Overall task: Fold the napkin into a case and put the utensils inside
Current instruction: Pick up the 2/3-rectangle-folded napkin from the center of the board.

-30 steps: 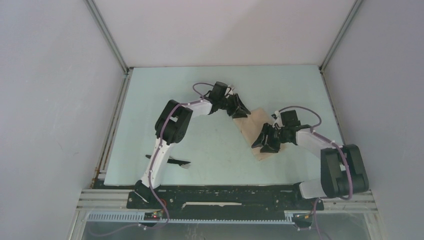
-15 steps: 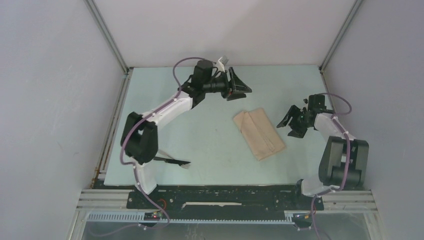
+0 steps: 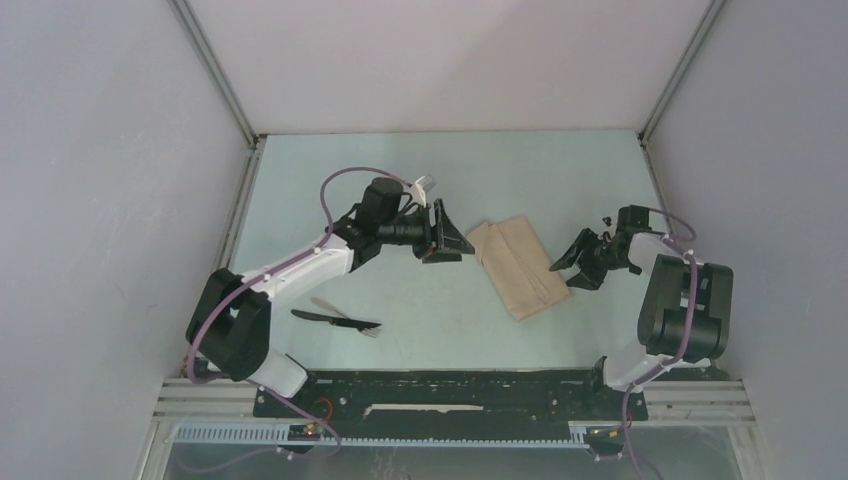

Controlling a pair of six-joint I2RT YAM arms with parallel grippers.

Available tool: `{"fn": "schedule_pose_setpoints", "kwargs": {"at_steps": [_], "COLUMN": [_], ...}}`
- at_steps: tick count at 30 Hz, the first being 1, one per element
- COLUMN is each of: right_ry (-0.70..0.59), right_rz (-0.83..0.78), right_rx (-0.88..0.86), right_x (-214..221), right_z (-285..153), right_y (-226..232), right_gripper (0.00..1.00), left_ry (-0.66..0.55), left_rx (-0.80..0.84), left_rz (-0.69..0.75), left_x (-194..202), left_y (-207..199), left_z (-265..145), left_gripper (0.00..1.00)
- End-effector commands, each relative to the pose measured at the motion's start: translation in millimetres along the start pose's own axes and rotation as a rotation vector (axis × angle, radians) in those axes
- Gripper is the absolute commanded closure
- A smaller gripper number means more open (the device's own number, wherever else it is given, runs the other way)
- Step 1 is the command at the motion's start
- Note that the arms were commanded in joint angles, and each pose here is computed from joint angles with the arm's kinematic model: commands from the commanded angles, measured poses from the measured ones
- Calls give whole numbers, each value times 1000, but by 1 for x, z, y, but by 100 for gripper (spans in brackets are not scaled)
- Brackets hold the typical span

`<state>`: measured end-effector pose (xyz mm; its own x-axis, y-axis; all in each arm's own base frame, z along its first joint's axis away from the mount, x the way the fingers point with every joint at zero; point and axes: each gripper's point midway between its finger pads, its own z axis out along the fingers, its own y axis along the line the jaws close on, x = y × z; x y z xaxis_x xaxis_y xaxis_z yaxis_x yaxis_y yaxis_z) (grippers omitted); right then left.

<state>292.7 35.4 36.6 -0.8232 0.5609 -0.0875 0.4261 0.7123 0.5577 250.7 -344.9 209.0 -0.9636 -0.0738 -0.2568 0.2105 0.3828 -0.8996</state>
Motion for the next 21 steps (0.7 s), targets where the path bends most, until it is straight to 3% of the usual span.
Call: {"fn": "schedule_pose_setpoints", "kwargs": {"at_steps": [1,8,12,18,21], "right_ry": [18,52,60,82,57], "right_rz": [-9,5,21,10,-30], "right_rx": [-35,-76,-124,-232,-231], "right_x": [9,30,54,104,115], "right_z": [4,3,-2,-4,-12], "right_y": [-1,3,13,57,70], "right_gripper": [41,67,74,69,52], "left_ry": [-40,-25,-16,24,45], "left_rx": [40,-18,-32,-130,-208], "left_rz": [96,78,80,135,185], "left_x": [8,21,26,46,61], "left_y": [-18,2,5,16,23], "left_z": [-18,-19,-13,9,25], "left_gripper": [37,37,37,38,37]}}
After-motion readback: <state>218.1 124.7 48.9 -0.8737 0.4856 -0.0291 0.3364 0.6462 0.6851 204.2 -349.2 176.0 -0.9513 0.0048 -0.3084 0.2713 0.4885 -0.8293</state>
